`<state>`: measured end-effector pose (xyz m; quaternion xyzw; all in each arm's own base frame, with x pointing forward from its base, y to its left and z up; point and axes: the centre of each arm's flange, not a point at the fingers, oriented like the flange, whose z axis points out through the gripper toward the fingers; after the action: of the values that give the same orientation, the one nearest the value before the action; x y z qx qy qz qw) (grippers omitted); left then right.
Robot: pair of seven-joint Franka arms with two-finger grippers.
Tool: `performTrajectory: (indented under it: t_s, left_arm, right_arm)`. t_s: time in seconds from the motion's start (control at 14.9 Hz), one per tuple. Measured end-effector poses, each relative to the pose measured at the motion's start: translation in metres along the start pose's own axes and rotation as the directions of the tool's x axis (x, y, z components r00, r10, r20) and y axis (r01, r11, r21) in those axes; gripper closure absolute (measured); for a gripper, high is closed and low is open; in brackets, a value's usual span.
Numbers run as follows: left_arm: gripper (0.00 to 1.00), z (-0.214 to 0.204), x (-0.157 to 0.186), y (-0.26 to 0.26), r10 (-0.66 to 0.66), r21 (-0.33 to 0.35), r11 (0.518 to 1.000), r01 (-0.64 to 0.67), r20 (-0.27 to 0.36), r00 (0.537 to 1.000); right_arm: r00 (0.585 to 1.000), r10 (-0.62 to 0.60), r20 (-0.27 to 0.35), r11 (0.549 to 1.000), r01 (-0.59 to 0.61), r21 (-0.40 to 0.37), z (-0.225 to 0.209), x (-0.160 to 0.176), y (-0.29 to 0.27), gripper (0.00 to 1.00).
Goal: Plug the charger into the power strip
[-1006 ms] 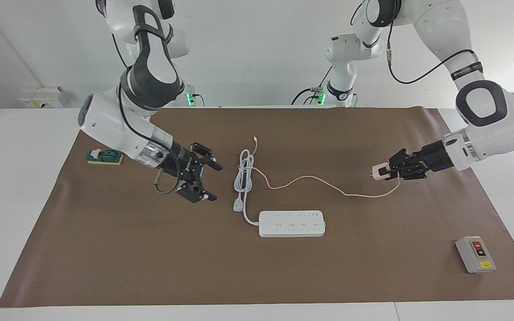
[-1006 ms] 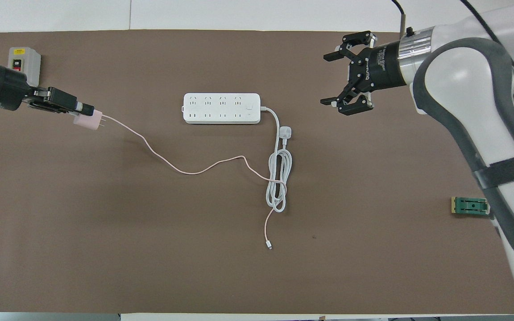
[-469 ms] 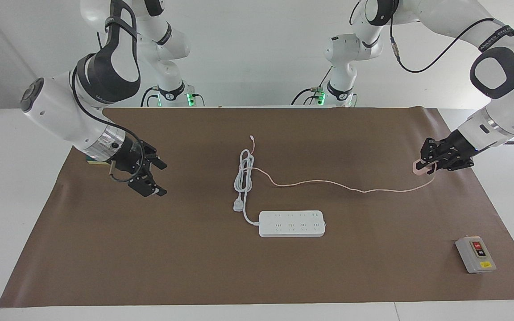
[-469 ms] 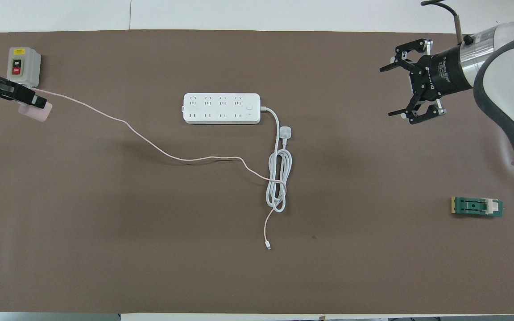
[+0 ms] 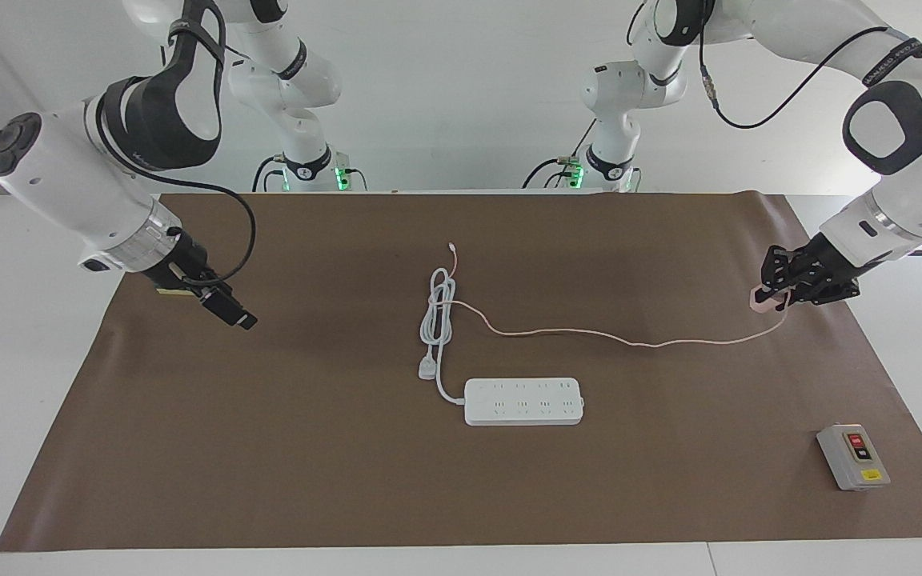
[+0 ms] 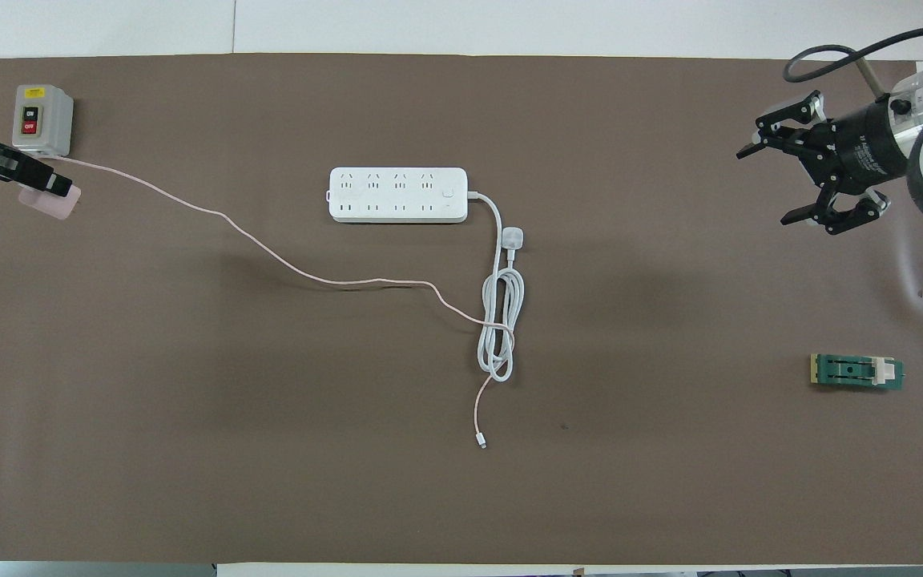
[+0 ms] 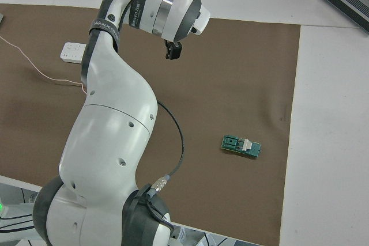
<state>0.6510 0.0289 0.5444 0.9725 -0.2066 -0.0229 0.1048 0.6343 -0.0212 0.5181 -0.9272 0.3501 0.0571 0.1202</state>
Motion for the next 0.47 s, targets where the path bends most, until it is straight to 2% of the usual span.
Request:
performTrajectory:
  t_s: [0.13,0.27,0.34,0.47]
  left_arm:
    - [0.69,0.003,-0.001,0.004,0.001,-0.006,1.0,-0.001,0.025,1.0]
    - [0.69,0.004,-0.001,0.006,-0.021,0.005,1.0,0.021,0.041,0.999]
    - [0.69,0.004,-0.003,0.003,-0.089,0.025,0.996,0.088,0.048,0.995]
    - [0.69,-0.001,-0.008,-0.006,-0.304,0.109,0.948,0.297,0.048,0.952]
  right_arm:
    - [0.988,-0.148,-0.033,0.988,0.146,-0.046,-0.012,0.002,0.011,0.0]
    - [0.952,-0.301,-0.059,0.95,0.294,-0.105,-0.029,0.005,0.026,0.0]
    - [0.925,-0.373,-0.065,0.922,0.362,-0.135,-0.037,0.006,0.033,0.0]
    - [0.867,-0.493,-0.069,0.86,0.474,-0.187,-0.058,0.004,0.047,0.0]
